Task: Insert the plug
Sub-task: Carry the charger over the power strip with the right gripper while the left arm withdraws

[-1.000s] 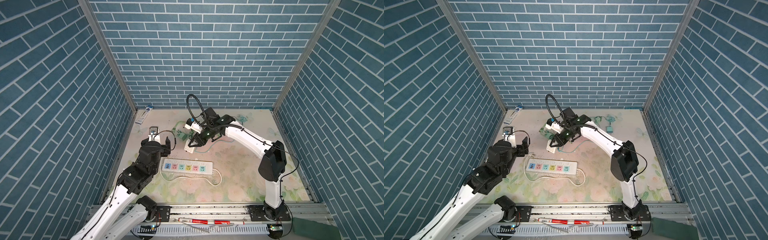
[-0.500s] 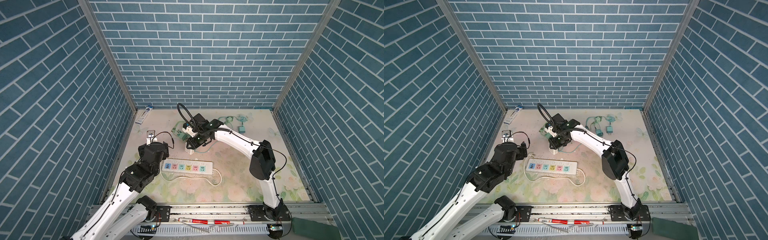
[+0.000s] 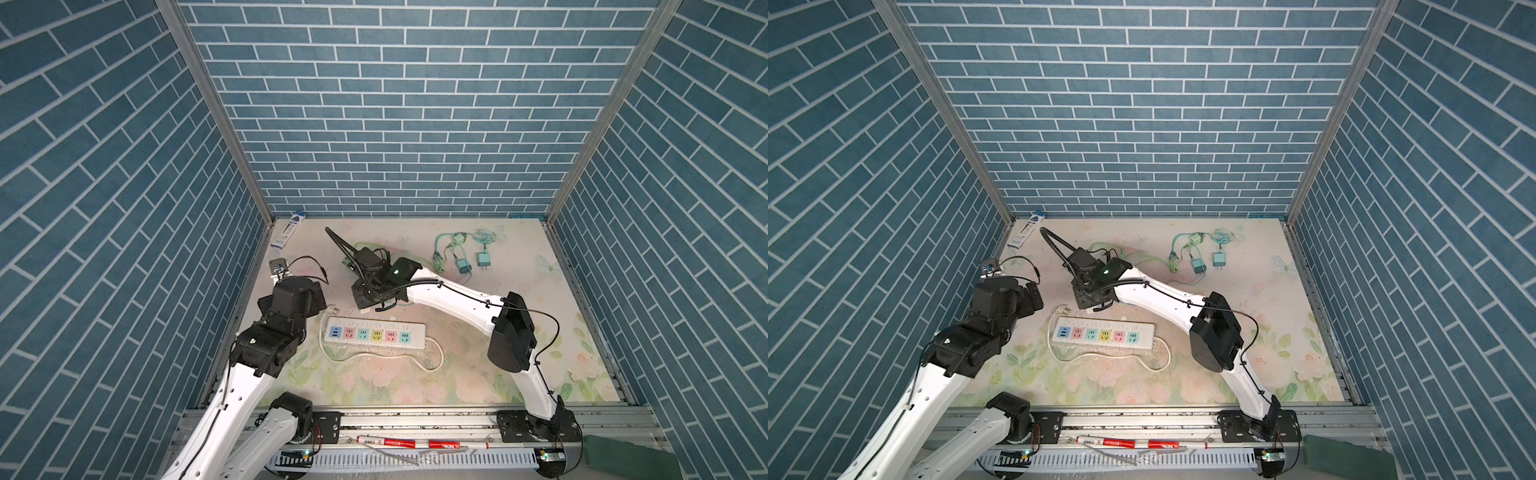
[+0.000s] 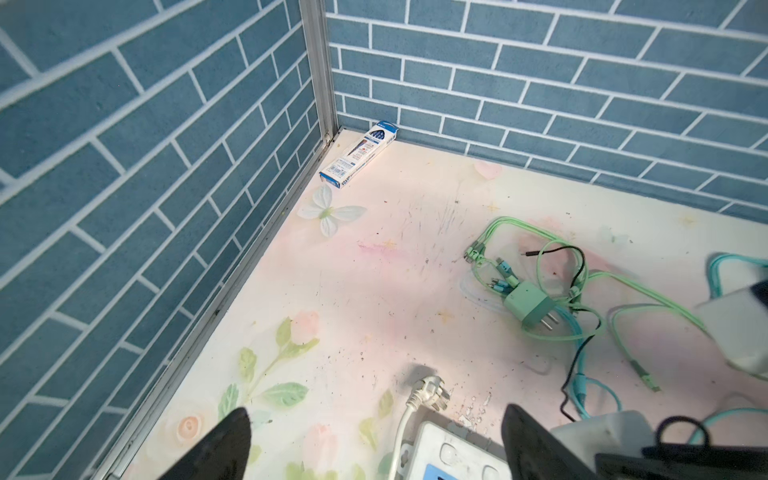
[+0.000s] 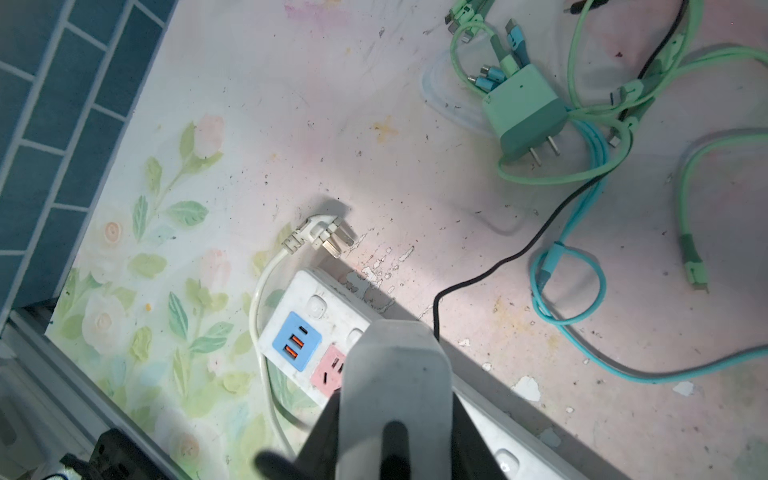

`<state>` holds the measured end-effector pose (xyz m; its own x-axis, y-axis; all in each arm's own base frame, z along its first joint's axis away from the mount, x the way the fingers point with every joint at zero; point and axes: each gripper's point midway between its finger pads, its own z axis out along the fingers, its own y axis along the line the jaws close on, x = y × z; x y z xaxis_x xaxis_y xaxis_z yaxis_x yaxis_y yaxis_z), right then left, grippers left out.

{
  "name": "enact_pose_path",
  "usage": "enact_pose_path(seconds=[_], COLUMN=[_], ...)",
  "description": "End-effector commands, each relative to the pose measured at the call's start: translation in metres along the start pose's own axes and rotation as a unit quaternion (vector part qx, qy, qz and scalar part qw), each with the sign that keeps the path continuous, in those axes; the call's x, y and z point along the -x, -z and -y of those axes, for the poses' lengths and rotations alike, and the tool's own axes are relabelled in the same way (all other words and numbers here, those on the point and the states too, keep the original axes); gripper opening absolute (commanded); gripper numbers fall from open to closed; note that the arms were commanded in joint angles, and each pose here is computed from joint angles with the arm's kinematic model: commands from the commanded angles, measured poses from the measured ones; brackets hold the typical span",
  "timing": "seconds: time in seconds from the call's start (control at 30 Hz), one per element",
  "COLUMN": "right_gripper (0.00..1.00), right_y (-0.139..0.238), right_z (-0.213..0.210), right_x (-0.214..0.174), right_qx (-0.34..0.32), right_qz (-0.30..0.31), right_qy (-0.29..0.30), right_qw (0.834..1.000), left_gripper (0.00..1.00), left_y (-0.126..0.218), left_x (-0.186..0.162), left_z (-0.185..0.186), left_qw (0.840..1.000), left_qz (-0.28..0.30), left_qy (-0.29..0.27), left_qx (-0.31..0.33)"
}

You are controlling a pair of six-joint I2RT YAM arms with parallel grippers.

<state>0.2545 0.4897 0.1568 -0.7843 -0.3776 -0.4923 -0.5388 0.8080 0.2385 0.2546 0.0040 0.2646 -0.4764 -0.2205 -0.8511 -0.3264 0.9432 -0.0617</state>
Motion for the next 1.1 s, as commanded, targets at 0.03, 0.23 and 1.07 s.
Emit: enact_pose_path(seconds=[0.03, 0.23, 1.07], right_gripper=[0.17, 0.16, 0.13], right_y=[0.006, -0.009, -0.035], right_z=[-0.005, -0.019, -0.048], right_x=[0.004, -0.02, -0.054], right_qx=[-0.036, -0.056, -0.051], right_qz=[0.029, 0.011, -0.002], right_qy=[-0.059, -0.067, -0.104], right_qw=[0.997, 0.996, 0.993], left_gripper=[0.99, 1.0, 1.0], left_y=[0.031, 0.034, 0.038], left_x=[0.011, 0.011, -0.001], left_z=[-0.006, 0.004, -0.024], left_qw=[0.998, 0.998, 0.998], left_qz=[-0.058, -0.051, -0.054], left_qy=[0.005, 0.012, 0.028], left_qx=[-0.008, -0.047, -0.018])
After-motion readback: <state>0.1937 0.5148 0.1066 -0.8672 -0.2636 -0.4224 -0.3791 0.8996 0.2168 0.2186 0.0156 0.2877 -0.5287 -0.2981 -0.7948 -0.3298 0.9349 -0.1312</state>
